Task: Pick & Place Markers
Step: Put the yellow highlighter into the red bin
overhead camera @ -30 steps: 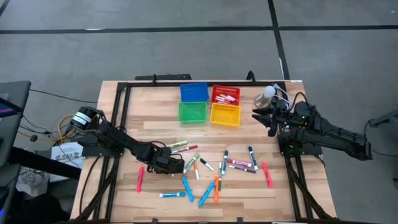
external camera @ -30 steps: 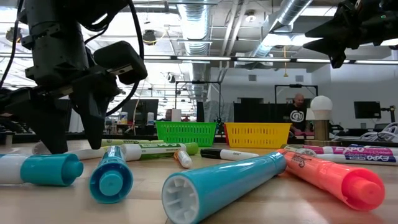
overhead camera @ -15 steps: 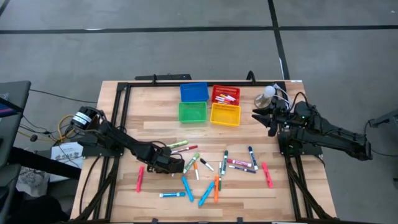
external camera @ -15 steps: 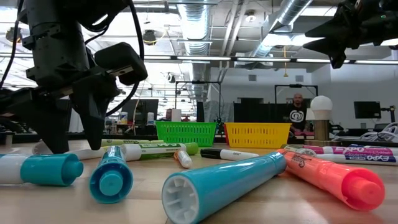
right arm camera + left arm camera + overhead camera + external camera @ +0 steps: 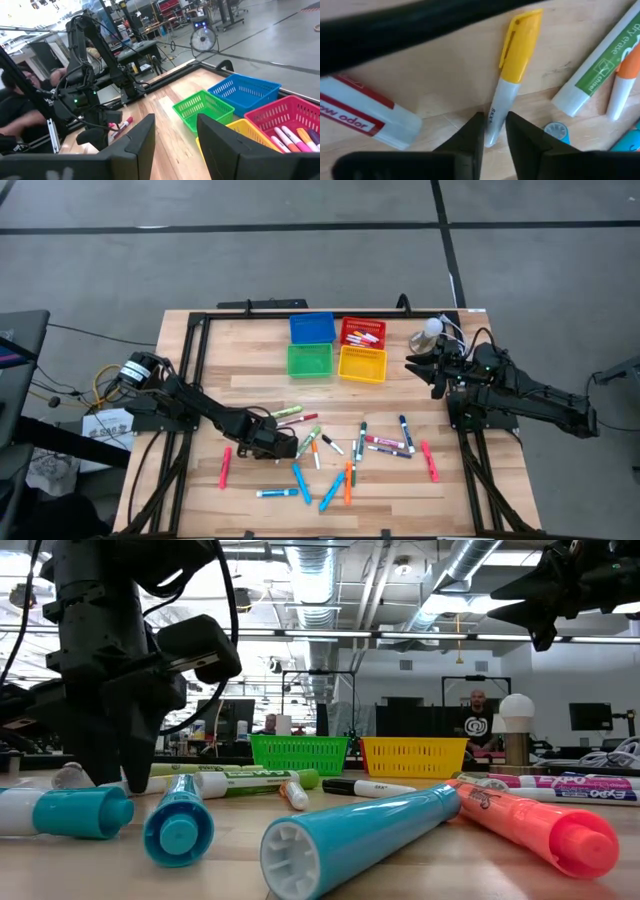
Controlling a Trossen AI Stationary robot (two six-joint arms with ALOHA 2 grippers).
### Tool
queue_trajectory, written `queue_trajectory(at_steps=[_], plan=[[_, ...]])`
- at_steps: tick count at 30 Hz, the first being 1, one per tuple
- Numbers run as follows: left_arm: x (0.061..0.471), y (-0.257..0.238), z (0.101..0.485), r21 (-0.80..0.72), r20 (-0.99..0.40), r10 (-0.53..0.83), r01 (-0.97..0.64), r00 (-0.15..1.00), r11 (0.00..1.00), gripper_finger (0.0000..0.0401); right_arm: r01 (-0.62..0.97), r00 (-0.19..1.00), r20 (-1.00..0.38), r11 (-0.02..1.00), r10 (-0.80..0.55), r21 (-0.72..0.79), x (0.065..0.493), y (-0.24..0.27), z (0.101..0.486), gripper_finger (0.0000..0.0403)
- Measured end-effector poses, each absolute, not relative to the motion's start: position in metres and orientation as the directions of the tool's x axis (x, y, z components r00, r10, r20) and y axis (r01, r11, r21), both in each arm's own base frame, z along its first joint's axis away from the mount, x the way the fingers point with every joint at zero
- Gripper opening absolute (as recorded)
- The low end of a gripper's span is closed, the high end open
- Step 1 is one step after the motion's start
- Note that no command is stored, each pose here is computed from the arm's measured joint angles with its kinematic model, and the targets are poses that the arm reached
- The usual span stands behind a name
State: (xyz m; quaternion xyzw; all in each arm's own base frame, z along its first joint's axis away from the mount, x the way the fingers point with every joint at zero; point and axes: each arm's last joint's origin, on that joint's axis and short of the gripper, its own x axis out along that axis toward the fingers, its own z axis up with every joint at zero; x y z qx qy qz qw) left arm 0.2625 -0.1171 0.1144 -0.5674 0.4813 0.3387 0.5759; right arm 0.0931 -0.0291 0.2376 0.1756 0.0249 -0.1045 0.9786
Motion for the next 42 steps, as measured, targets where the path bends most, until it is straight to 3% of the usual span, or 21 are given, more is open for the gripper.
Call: queue_trajectory(at_steps=[5, 14, 20, 27, 32, 42], plan=[[0.262, -0.117, 0.114, -0.328, -0.940, -0.147, -0.935, 0.309, 0.134, 0.0028, 0.214, 0.977, -0.086, 0.916, -0.196, 0.339, 0.093, -0.029, 0.238, 0.0133], [0.262, -0.116, 0.116, -0.332, -0.940, -0.138, -0.931, 0.312, 0.150, 0.0050, 0.214, 0.977, -0.085, 0.915, -0.196, 0.341, 0.093, -0.029, 0.238, 0.0132], [0.255, -0.111, 0.132, -0.376, -0.926, -0.046, -0.909, 0.374, 0.178, 0.0037, 0.214, 0.977, -0.085, 0.897, -0.197, 0.387, 0.093, -0.029, 0.238, 0.0134], [0.254, -0.106, 0.168, -0.530, -0.841, -0.008, -0.823, 0.541, 0.205, 0.0045, 0.164, 0.986, -0.053, 0.880, -0.157, 0.446, 0.096, -0.027, 0.241, 0.0132], [0.256, -0.100, 0.191, -0.642, -0.748, 0.038, -0.738, 0.662, 0.208, 0.0043, -0.021, 0.999, 0.050, 0.878, -0.003, 0.477, 0.109, -0.023, 0.252, 0.0132], [0.283, -0.081, 0.228, -0.861, -0.432, 0.085, -0.439, 0.898, 0.258, 0.0042, -0.134, 0.990, 0.031, 0.831, 0.140, 0.540, 0.165, -0.016, 0.241, 0.0160]])
